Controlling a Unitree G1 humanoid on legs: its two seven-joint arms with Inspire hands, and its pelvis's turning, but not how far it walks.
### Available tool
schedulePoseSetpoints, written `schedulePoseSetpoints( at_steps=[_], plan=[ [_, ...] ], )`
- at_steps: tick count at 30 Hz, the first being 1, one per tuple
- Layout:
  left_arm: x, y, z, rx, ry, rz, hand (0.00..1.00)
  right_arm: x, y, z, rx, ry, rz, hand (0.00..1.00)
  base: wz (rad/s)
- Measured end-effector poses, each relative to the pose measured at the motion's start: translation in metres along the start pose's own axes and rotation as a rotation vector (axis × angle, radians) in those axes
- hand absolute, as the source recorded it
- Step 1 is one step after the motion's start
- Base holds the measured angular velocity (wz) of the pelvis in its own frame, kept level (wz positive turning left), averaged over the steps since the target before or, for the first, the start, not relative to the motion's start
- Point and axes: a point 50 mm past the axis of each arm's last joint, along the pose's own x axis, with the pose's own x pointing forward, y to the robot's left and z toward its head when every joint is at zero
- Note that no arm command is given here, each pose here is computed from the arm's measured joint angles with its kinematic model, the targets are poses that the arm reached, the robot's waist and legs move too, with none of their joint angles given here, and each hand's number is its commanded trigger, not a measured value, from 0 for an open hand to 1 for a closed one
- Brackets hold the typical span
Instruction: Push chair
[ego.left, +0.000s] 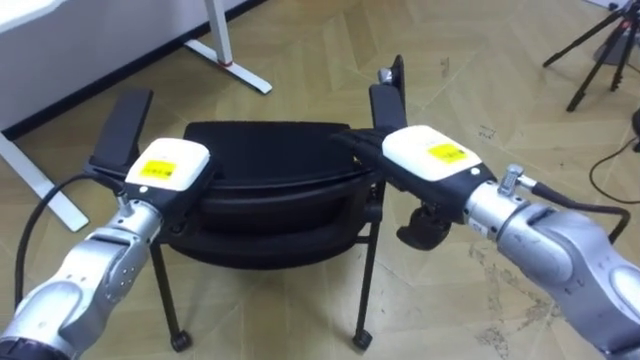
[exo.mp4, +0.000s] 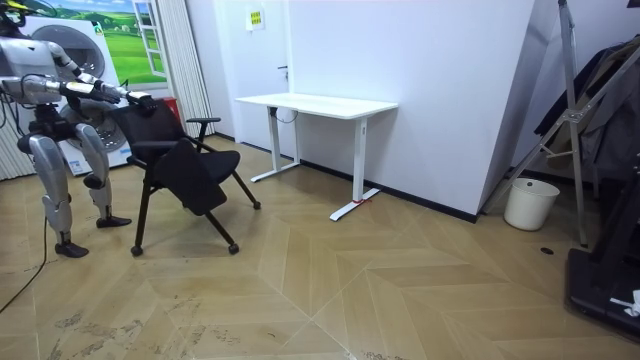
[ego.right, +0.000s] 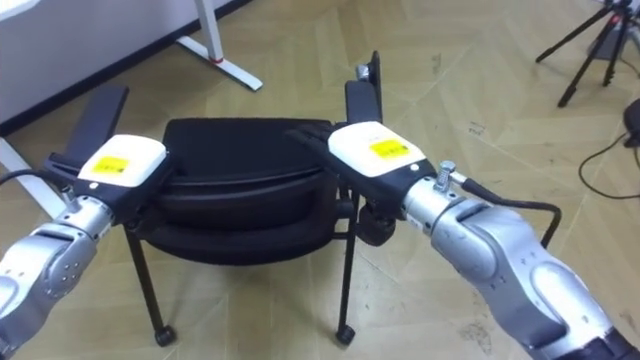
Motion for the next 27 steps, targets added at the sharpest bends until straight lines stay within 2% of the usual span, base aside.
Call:
schedulePoseSetpoints(
  at_steps=[12, 19, 27],
  plan=[
    [0.001, 0.0, 0.003, -0.002, -0.002, 0.001, 1.0, 0.016, -0.003, 0.004, -0.048, 0.025, -0.007, 0.0, 0.02],
    [0.003, -0.001, 0.011, -0.018, -0.013, 0.01, 1.0, 0.019, 0.006, -0.006, -0.058, 0.1, 0.037, 0.0, 0.08],
    [0.003, 0.004, 0.024, -0.019, -0.05, 0.024, 1.0, 0.02, 0.025, -0.029, 0.005, 0.204, 0.045, 0.0, 0.11]
  ],
)
